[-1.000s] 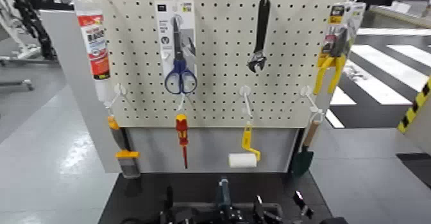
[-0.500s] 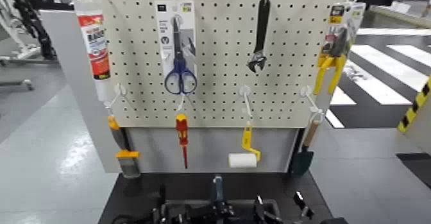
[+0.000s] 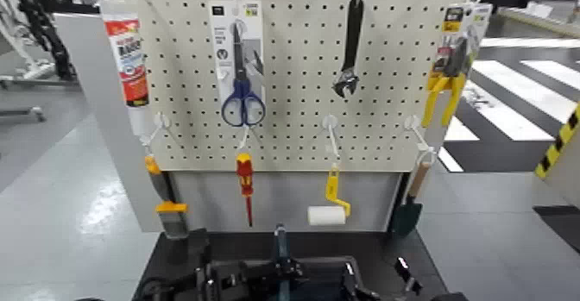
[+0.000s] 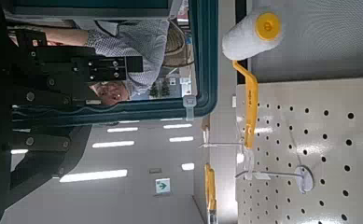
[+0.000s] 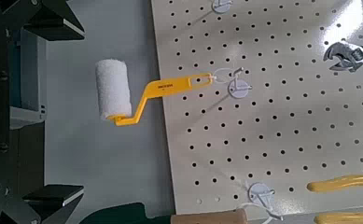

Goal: Place the crate on the table.

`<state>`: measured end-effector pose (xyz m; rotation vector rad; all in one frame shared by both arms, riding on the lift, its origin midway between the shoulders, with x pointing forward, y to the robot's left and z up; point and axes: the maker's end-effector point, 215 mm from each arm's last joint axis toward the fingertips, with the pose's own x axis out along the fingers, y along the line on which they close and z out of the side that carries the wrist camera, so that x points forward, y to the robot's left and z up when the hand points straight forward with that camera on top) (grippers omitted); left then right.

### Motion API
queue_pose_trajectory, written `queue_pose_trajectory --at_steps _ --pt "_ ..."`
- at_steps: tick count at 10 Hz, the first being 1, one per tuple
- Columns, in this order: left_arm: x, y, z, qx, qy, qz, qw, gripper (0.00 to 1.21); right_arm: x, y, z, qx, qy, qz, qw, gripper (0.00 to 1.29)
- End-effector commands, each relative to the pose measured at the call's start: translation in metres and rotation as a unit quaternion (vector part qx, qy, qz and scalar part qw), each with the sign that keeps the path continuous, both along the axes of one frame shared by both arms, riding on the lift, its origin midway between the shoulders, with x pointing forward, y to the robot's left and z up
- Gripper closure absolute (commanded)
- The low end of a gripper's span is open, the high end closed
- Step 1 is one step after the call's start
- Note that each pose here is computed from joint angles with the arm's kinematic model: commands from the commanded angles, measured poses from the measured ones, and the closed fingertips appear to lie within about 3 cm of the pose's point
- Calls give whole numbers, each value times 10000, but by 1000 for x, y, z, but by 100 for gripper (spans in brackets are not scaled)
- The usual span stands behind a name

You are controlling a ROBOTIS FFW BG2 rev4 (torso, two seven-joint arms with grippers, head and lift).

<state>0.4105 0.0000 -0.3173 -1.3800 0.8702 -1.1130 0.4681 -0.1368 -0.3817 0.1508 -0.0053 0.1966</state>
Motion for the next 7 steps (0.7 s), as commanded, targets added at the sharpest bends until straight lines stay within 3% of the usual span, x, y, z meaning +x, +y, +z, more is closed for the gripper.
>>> queue_pose_trajectory --at_steps 1,7 --pt "11 3 2 115 -86 13 9999 118 0 1 0 12 -5 5 10000 14" --pt "21 5 -6 281 -69 -162 9995 118 0 2 0 31 -10 12 10000 14"
